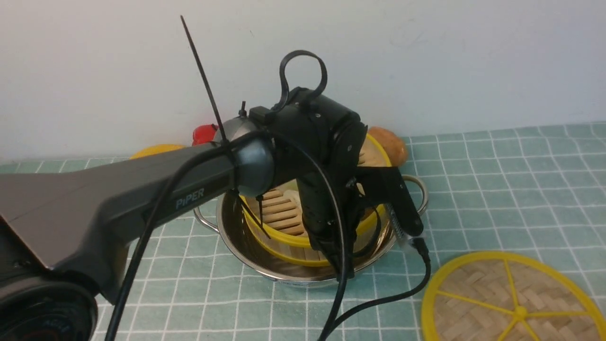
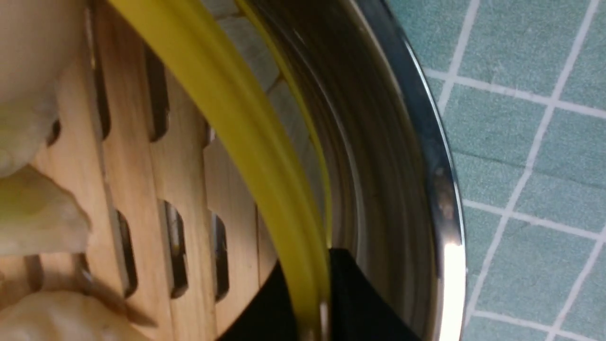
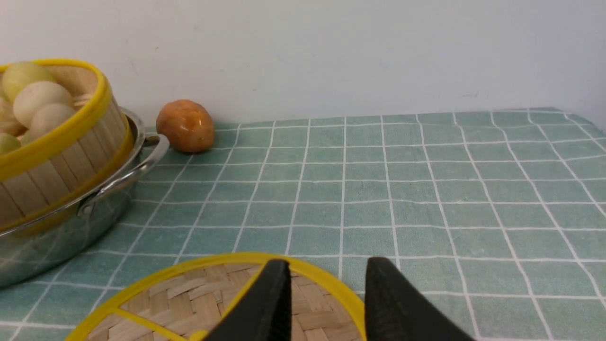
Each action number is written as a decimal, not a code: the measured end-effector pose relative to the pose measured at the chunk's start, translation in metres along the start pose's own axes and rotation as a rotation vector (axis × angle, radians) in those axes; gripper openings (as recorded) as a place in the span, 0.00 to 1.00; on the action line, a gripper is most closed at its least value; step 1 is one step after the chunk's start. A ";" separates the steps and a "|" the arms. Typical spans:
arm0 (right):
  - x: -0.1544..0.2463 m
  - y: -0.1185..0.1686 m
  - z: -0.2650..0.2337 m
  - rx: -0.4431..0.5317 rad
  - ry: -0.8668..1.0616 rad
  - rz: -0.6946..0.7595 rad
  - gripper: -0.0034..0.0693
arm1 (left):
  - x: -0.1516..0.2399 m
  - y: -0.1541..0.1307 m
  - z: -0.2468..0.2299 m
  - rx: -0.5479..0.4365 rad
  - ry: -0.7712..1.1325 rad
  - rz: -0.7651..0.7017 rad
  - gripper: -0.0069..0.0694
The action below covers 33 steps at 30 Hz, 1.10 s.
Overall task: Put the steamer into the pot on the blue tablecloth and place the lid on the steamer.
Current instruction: 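Place the bamboo steamer basket with dumplings into the steel pot with the left gripper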
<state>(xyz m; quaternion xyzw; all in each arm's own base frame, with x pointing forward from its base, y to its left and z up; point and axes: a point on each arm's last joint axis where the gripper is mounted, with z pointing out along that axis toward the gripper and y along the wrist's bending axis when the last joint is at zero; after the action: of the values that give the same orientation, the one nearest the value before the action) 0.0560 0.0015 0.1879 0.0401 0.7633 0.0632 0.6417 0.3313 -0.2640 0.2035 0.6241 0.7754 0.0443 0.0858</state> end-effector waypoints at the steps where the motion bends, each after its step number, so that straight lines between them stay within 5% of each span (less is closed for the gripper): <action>1: 0.000 0.000 0.000 0.000 0.000 0.000 0.38 | 0.000 0.000 0.000 0.000 -0.001 0.000 0.13; 16: 0.000 0.000 0.000 0.000 0.000 0.000 0.38 | 0.000 -0.001 0.018 0.027 0.043 -0.055 0.15; 21: 0.000 0.000 0.000 0.000 0.000 0.000 0.38 | 0.002 -0.002 0.017 0.036 0.064 -0.054 0.28; 30: 0.000 0.000 0.000 0.000 0.000 0.001 0.38 | 0.002 0.002 0.001 0.013 0.077 -0.073 0.67; 33: 0.000 0.000 0.000 0.000 0.000 0.001 0.38 | 0.001 0.005 -0.015 0.000 0.065 -0.086 0.72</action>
<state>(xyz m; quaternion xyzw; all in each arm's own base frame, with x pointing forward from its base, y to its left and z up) 0.0560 0.0015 0.1879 0.0404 0.7633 0.0636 0.6416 0.3335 -0.2614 0.2191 0.5885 0.8038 0.0607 0.0626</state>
